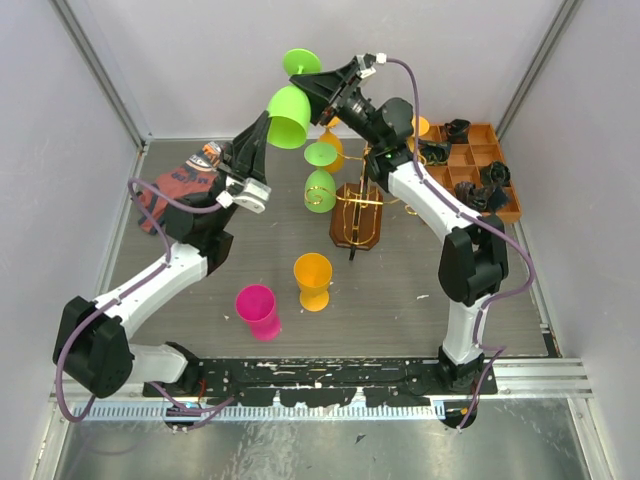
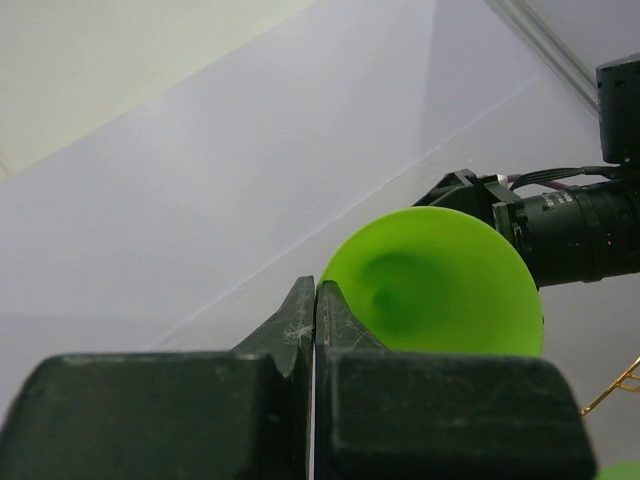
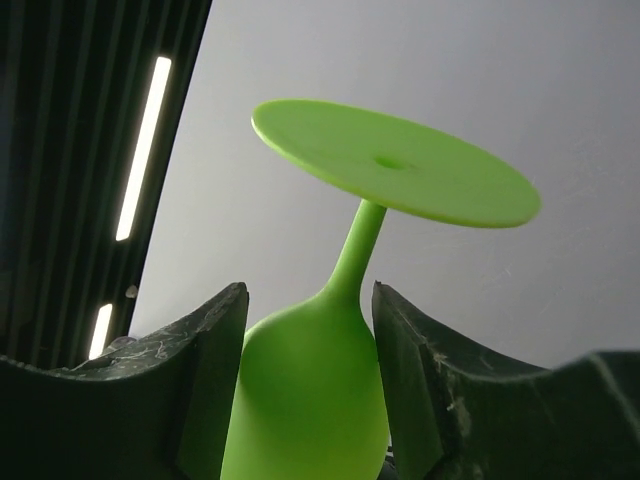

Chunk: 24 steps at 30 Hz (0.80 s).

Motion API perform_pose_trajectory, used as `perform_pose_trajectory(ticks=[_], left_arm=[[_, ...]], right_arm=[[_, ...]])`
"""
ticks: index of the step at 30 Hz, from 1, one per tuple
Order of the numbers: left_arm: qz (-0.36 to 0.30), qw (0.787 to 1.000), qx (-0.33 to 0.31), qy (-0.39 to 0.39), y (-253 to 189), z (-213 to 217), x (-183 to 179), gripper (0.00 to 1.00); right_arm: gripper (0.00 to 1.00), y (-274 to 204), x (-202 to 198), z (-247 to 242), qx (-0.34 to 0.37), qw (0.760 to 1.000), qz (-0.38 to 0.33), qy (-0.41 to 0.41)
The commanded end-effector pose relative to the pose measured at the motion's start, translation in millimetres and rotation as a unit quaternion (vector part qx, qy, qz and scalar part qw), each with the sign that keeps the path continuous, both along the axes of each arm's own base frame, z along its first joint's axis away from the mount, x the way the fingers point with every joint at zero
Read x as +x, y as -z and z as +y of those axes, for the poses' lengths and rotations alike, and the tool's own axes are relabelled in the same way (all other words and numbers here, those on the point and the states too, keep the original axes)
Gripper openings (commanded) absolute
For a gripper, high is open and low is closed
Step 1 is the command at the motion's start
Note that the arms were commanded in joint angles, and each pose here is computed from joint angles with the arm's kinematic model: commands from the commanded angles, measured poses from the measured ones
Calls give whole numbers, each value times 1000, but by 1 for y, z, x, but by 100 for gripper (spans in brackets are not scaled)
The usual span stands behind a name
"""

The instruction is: Place the wine glass upside down on the wine glass rack

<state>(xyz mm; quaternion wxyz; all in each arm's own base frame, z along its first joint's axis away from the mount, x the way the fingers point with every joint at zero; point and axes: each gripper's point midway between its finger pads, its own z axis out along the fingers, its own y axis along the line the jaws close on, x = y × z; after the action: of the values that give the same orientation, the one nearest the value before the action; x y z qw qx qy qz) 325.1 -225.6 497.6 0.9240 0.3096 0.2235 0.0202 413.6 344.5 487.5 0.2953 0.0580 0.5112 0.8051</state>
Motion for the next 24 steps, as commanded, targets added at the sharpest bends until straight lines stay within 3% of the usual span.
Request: perform_pose_trajectory(ticks=[1, 6, 14, 17, 20, 24], left_arm=[[-38, 999, -29, -11, -26, 9, -8, 0], [-37, 999, -29, -17, -26, 10, -6, 0], [-36, 999, -25, -15, -23, 9, -7, 1], [-33, 999, -18, -13, -20, 8, -8, 18], [-22, 1000, -2, -5, -10, 3, -8, 36], [11, 1000, 15, 1, 13, -1, -3, 46]], right_arm=[[55, -33, -16, -2, 26, 998, -52, -1], [44, -30, -16, -1, 20, 998, -54, -1], [10, -32, -15, 0, 16, 997, -70, 0], [1, -38, -12, -3, 15, 997, -82, 4], [1, -47, -5, -9, 9, 995, -102, 20], [1, -57, 12, -24, -26, 987, -142, 67]])
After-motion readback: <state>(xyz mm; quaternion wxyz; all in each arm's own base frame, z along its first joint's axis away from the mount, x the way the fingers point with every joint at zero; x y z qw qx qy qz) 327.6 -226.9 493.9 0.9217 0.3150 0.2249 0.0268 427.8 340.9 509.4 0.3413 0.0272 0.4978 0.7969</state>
